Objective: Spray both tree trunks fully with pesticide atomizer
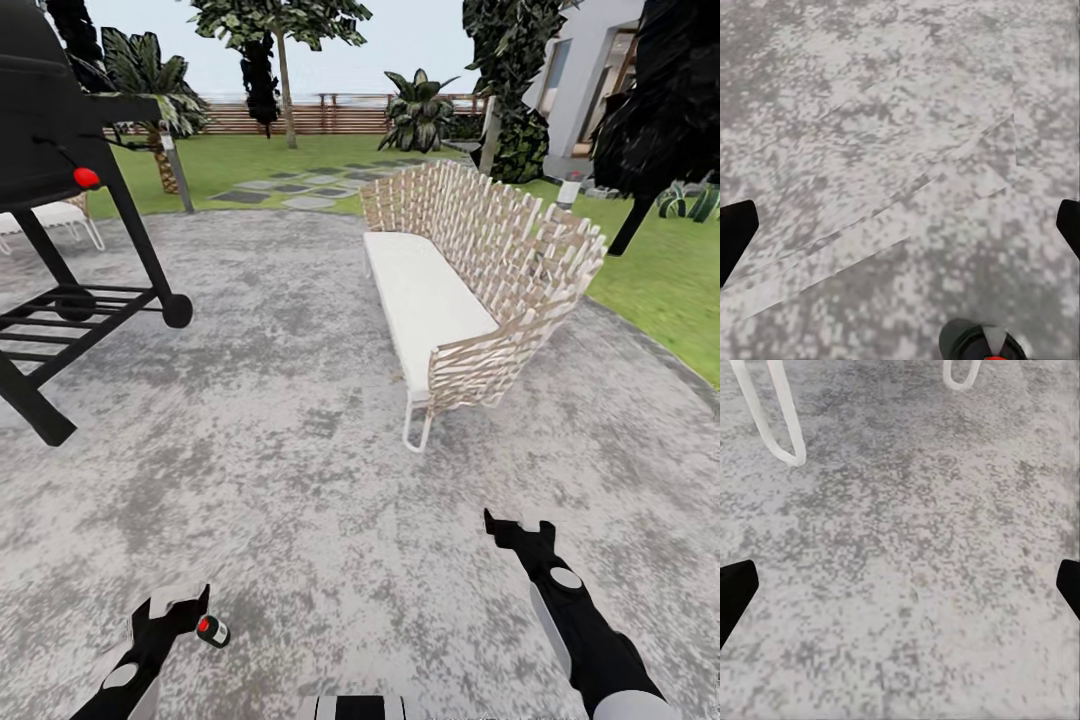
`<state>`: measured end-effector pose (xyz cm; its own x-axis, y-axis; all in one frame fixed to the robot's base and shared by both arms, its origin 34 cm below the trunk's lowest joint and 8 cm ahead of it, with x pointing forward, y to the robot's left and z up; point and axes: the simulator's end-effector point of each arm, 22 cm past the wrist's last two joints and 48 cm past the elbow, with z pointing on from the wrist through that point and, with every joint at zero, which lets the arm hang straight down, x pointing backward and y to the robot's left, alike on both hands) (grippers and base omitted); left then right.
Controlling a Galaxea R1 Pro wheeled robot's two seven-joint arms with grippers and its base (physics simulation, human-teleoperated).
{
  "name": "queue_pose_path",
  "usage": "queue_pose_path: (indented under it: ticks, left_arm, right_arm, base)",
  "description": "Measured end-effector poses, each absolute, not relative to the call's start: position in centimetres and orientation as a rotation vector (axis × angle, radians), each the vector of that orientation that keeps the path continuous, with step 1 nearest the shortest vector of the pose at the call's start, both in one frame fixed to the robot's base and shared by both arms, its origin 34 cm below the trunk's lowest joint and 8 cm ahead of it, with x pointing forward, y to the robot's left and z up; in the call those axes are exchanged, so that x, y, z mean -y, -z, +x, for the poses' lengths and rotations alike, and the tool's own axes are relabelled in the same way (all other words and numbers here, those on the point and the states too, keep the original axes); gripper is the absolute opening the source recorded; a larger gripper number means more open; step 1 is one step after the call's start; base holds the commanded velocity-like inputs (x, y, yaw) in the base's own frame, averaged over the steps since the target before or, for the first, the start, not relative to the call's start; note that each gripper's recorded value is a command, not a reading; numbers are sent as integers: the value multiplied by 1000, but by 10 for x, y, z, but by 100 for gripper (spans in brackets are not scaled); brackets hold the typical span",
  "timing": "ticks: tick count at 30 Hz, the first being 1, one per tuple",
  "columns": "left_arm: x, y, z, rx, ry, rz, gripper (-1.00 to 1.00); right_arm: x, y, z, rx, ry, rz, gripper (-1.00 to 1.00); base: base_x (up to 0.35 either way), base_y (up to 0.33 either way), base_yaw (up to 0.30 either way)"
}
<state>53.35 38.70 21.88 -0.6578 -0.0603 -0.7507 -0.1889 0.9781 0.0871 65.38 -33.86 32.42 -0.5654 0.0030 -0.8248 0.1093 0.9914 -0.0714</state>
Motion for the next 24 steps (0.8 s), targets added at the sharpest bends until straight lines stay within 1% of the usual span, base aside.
queue_pose_path:
  ticks: [6, 13, 20, 24]
  left_arm:
    - [-387, -219, 534, -2285, -199, -173, 100]
    - [-387, -220, 534, -2282, -199, -173, 100]
    - [-387, -220, 534, -2281, -199, -175, 100]
    - [-387, -220, 534, -2281, -199, -175, 100]
  right_arm:
    - [338, -325, 654, -2167, 140, 78, 100]
    - [338, -324, 654, -2168, 140, 78, 100]
    - [338, -325, 654, -2166, 140, 78, 100]
    - [339, -325, 654, -2166, 140, 79, 100]
  base:
    - [-3, 0, -37]
    - [-206, 0, -3]
    - [-43, 0, -6]
    - [-4, 0, -184]
